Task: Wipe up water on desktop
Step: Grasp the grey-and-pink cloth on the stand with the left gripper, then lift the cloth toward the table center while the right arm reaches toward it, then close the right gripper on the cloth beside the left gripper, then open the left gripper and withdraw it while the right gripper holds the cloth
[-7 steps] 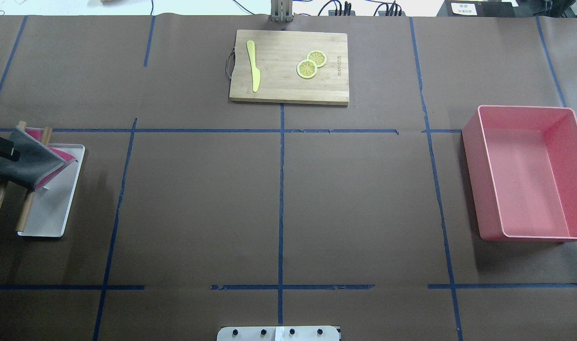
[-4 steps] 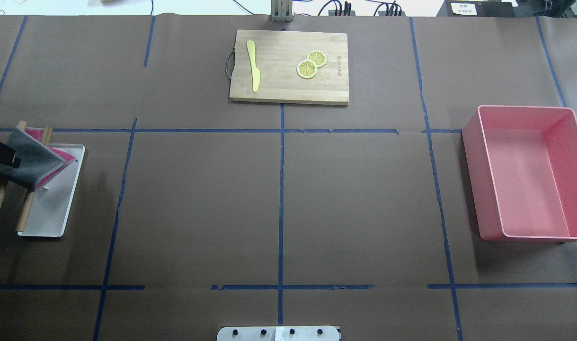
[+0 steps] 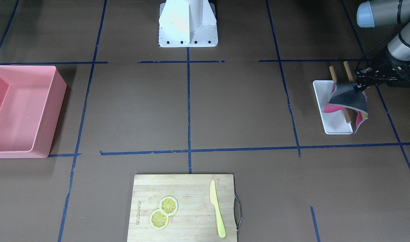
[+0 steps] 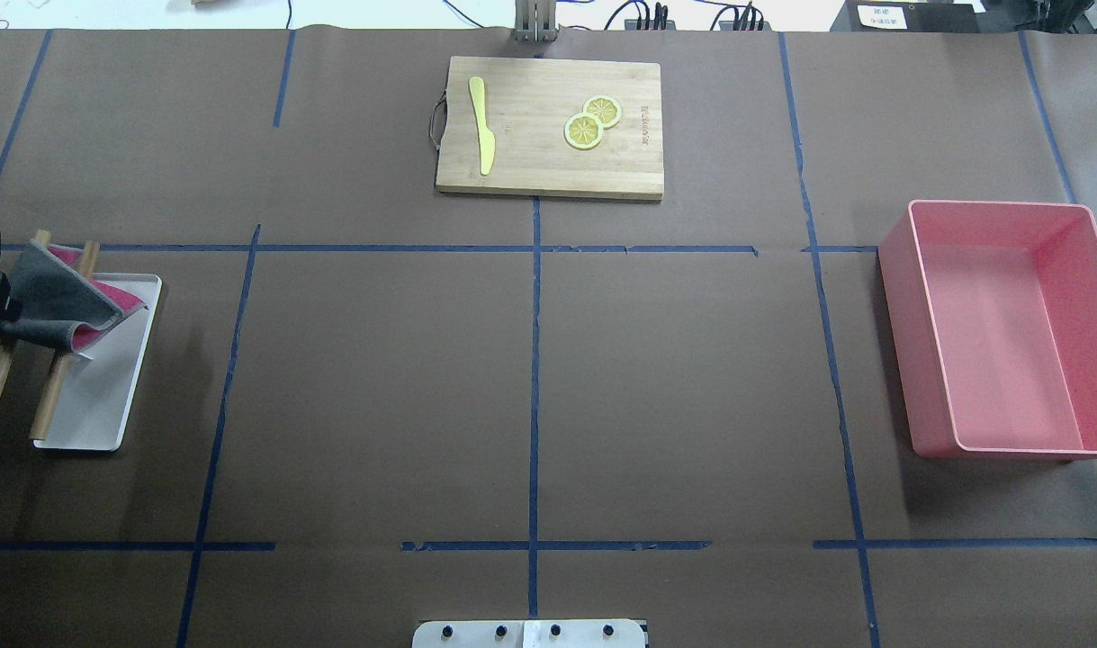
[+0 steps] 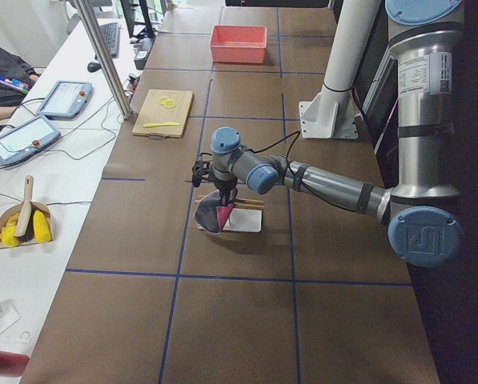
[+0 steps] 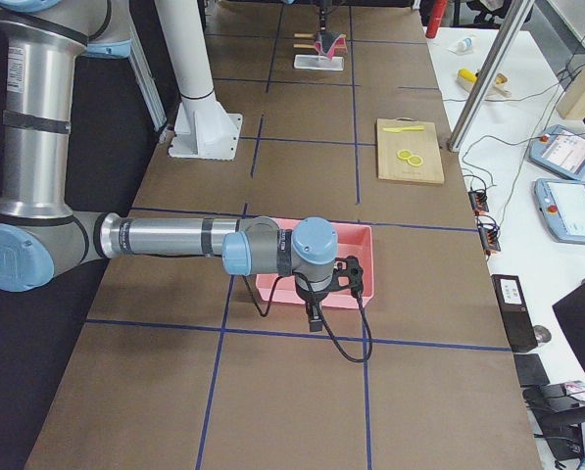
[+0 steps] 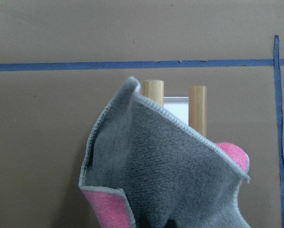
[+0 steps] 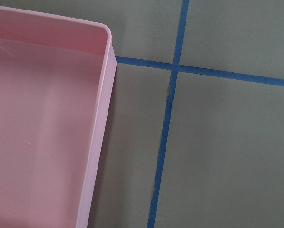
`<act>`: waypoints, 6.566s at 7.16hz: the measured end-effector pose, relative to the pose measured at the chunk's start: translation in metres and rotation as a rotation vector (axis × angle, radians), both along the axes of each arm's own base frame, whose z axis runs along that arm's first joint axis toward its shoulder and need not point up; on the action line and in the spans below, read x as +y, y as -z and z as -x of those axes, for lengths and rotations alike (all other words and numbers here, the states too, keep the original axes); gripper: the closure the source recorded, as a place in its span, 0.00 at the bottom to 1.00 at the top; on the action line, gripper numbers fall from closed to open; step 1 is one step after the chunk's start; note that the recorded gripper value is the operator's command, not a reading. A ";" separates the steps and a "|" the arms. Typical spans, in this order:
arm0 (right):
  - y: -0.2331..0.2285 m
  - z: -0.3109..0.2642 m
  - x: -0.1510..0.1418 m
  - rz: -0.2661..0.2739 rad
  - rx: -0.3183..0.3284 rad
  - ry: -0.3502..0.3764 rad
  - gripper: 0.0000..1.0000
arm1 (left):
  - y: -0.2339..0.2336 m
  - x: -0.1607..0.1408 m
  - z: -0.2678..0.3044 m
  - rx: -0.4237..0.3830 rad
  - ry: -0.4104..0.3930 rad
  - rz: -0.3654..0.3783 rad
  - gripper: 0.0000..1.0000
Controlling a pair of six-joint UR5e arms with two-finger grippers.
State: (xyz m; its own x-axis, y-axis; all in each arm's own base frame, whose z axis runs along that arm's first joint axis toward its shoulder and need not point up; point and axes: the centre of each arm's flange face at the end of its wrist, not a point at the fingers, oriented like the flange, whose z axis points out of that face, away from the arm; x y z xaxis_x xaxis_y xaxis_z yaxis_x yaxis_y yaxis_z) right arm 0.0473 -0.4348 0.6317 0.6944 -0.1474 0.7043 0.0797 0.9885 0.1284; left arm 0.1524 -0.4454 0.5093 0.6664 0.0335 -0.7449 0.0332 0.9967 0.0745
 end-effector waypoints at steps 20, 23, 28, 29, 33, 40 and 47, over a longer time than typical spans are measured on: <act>0.412 0.389 -0.035 -0.995 -0.286 0.319 0.01 | 0.412 0.003 -0.258 0.474 0.438 0.866 0.98; 0.441 0.451 0.005 -1.008 -0.304 0.293 0.01 | 0.431 -0.011 -0.278 0.475 0.460 0.874 0.98; 0.455 0.476 0.029 -1.039 -0.302 0.274 0.17 | 0.441 -0.010 -0.295 0.474 0.436 0.871 0.98; 0.455 0.476 0.029 -1.039 -0.301 0.274 0.52 | 0.442 -0.007 -0.295 0.476 0.430 0.869 0.98; 0.447 0.478 0.028 -1.014 -0.296 0.281 1.00 | 0.444 -0.004 -0.293 0.482 0.421 0.859 0.97; 0.447 0.477 0.028 -0.944 -0.319 0.260 1.00 | 0.436 -0.010 -0.285 0.479 0.369 0.733 0.00; 0.411 0.451 0.024 -0.202 -0.067 -0.025 1.00 | 0.253 -0.021 -0.140 0.200 0.119 0.220 0.00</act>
State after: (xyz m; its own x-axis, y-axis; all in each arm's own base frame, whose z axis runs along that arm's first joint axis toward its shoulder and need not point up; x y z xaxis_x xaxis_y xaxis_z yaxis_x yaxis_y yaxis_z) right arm -0.4034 -0.4106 0.2211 0.6520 -0.2737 0.7071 0.0396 0.9436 0.3287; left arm 0.2928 -0.4665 0.2565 0.4953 -0.2119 -0.8425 0.1423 0.9765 -0.1619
